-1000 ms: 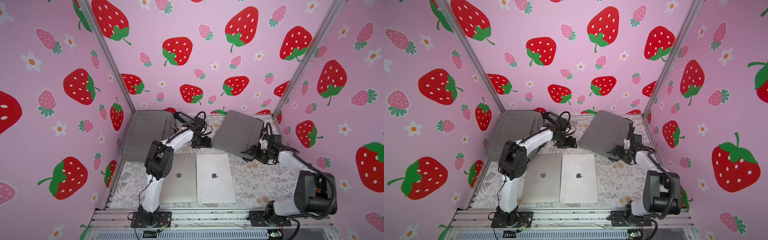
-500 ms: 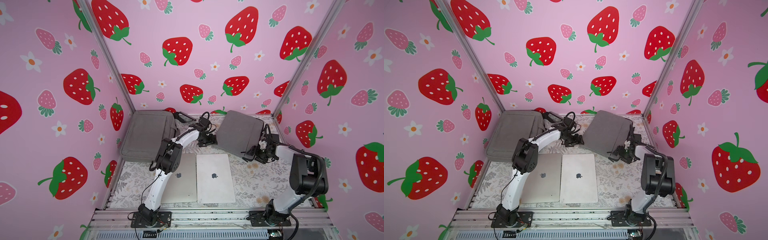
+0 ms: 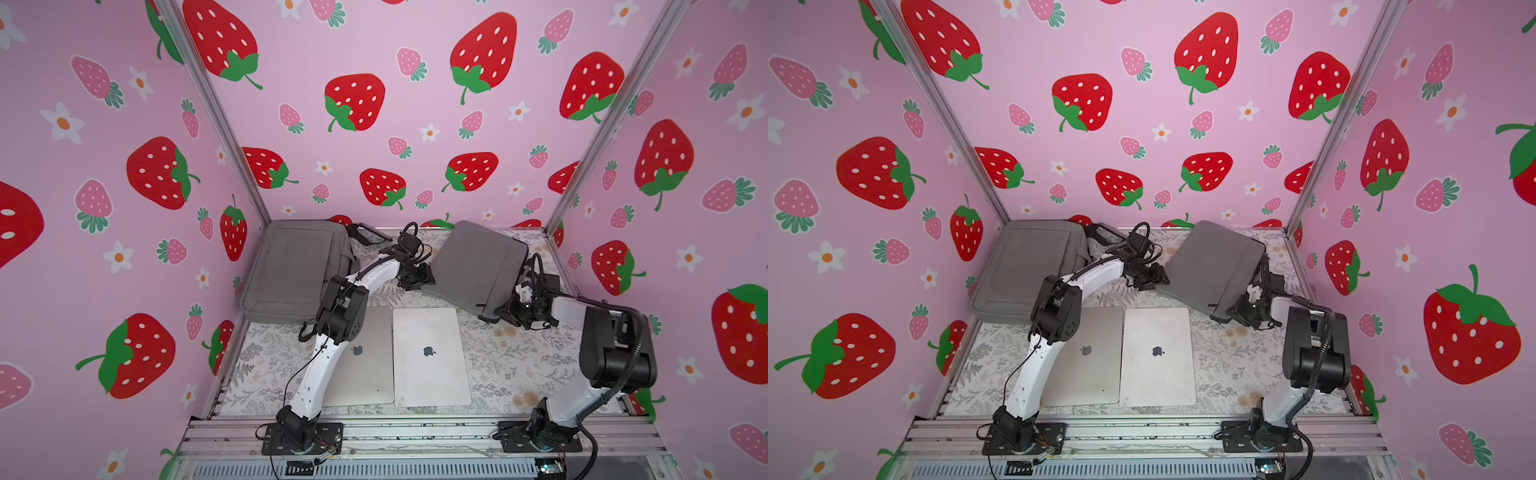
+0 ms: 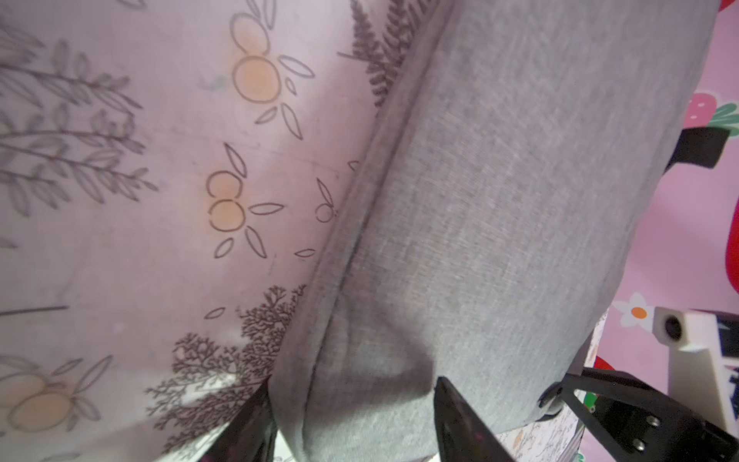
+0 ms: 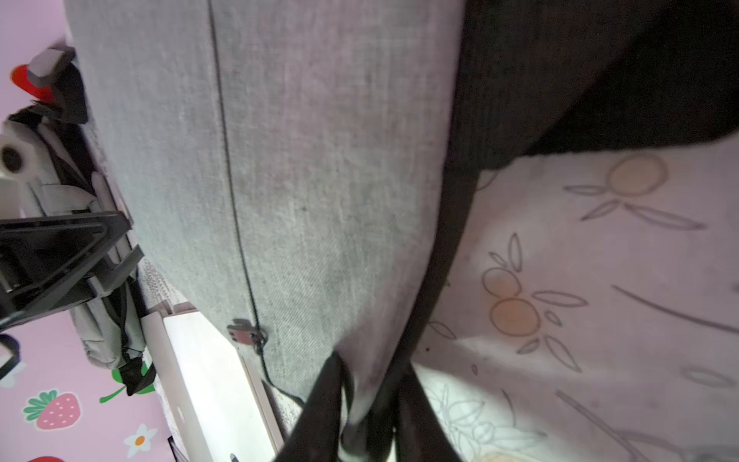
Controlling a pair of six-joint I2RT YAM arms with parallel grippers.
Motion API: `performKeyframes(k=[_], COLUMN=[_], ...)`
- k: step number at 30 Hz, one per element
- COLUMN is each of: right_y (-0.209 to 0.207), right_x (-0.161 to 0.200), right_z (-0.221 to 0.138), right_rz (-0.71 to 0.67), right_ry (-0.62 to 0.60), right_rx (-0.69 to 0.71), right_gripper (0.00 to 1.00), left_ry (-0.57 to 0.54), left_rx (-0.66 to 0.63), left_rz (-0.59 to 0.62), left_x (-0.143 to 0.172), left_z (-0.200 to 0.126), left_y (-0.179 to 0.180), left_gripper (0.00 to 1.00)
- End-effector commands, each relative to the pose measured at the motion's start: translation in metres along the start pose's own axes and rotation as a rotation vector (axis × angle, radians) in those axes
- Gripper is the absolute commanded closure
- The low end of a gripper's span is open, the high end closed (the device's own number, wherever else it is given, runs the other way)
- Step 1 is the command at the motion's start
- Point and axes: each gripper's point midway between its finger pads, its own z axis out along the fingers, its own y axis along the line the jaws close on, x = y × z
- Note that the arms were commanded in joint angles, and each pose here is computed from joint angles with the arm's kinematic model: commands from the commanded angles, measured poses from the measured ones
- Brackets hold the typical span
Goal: Open the zippered laptop bag and take out the laptop
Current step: Pick up the zippered laptop bag from the center of the board.
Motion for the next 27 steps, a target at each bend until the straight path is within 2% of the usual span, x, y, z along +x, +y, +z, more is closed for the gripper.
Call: performKeyframes(k=[1, 9, 13, 20, 24, 27], right_y=[0.034, 0.057, 0.07, 0.09, 0.1, 0.106], right_x=[0.017, 0.028, 0.028, 0.024, 0.024, 0.022], right_z=[-0.004, -0.017, -0.025, -0.031, -0.035, -0.041], right_rz=[-0.01, 0.044, 0.05, 0.012, -0.021, -0.055], right_ry=[0.028, -0.031, -0.059, -0.049, -0.029, -0.021], right_rx=[-0.134, -0.173, -0.188, -0.214, -0.226, -0.224], right_gripper=[0.81, 0.89, 0.9, 0.93, 0.96, 0.98], left_ry=[0.006, -0.1, -0.165, -0.217, -0.19, -0.176], left_rx=[0.053, -0.055, -0.069, -0.061, -0.019, -0.086], left_rz=[0.029, 0.222, 0.338, 0.562, 0.736, 0.94], left_x=[0.0, -0.014, -0.018, -0.004, 0.016, 0.032], left_z=[0.0, -0.051, -0.082, -0.109, -0.113, -0.108], left_y=[-0.022, -0.031, -0.043, -0.059, -0.07, -0.076], left_gripper=[0.4, 0.27, 0.25, 0.23, 0.24, 0.24])
